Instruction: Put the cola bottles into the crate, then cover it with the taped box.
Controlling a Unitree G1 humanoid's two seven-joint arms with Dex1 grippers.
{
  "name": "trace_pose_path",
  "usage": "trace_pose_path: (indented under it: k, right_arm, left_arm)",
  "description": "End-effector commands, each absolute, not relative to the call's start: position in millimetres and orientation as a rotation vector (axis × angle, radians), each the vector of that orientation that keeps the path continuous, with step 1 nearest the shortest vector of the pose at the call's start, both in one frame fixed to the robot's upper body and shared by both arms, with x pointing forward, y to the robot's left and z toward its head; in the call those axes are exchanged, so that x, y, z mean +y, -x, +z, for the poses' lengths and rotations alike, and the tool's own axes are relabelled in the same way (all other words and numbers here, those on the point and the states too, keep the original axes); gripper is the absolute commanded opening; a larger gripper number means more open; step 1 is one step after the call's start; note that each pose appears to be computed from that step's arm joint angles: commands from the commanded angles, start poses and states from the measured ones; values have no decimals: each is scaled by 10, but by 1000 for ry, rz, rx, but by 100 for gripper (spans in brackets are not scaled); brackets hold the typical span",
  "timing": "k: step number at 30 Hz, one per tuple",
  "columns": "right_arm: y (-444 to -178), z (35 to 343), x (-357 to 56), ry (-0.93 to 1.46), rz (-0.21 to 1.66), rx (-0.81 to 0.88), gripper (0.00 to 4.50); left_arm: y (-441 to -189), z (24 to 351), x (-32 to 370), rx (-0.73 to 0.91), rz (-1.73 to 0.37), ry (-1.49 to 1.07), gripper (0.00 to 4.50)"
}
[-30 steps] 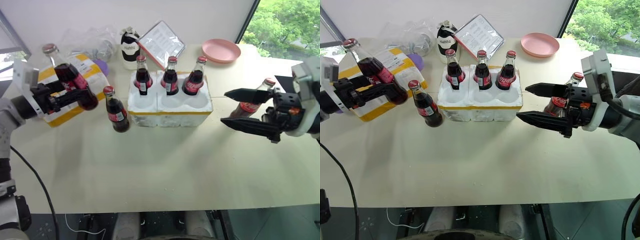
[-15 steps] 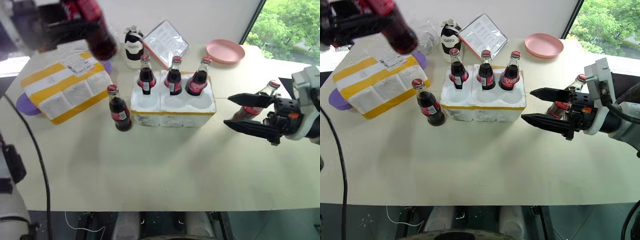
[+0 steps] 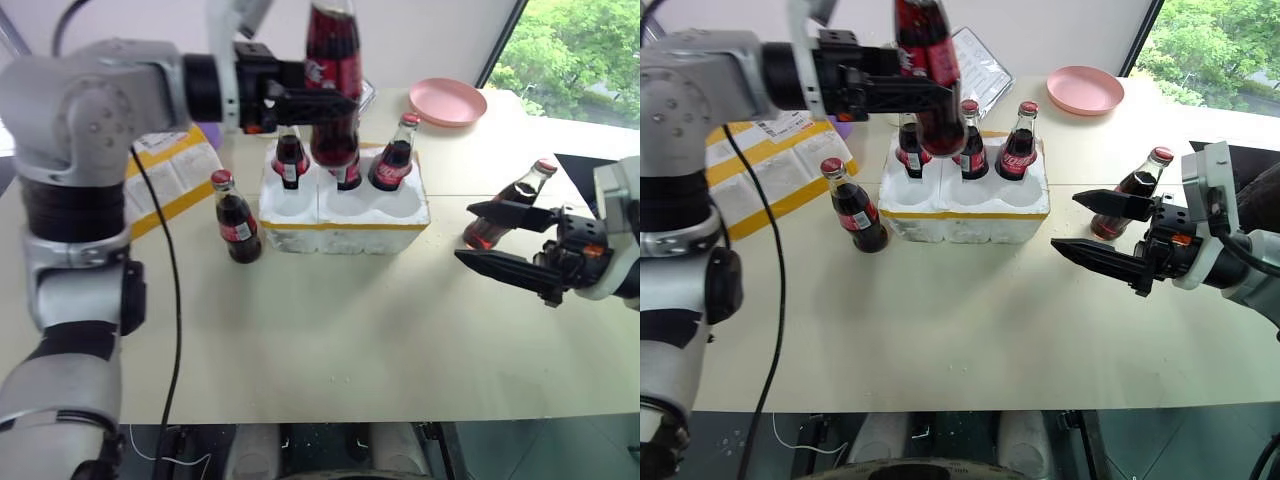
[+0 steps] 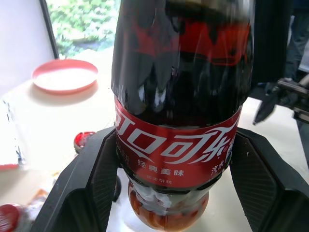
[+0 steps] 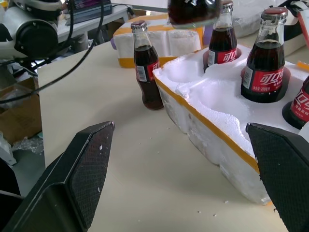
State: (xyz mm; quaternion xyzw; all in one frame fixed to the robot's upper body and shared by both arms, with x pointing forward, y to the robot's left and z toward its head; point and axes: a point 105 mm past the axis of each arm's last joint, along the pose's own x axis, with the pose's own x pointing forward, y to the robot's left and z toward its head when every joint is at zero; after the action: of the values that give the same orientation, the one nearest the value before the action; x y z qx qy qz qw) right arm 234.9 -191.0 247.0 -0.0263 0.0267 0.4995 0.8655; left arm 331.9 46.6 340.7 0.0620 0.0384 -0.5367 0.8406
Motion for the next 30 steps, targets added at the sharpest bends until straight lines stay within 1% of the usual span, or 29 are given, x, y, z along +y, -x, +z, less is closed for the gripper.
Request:
trace_pose_path:
  k: [1,4,6,8,11,17,23,26,30]
  right_arm:
    - [-2312,2574,-1886,90,1047,-3,450]
    - [-2377,2586,-1895,121,1005,-26,450]
    - [-2452,2611,-1917,147,960,-48,450]
    - [-2504,2630,-1932,161,934,-57,450]
    - [-2489,2662,-1919,157,956,-60,450]
    - [-2407,2717,-1873,134,1018,-57,450]
    - [-2386,2699,-1840,129,1037,-44,450]
    - [-2387,2690,-1836,128,1037,-41,450]
    - [-2383,2681,-1829,125,1034,-39,450]
  left_arm:
    - [-3282,3695,389,-7,-1064,-126,276]
    - [-3377,3614,302,26,-989,-107,276]
    - [-3374,3556,246,66,-989,-77,276]
    - [-3376,3476,223,93,-971,-101,276]
    - [-3403,3316,234,110,-919,-205,276]
    - [-3472,3040,175,156,-879,-191,276]
    - [-3493,2906,72,169,-883,-153,276]
    - [-3555,2774,51,165,-849,-193,276]
    - [-3668,2684,80,131,-797,-226,276]
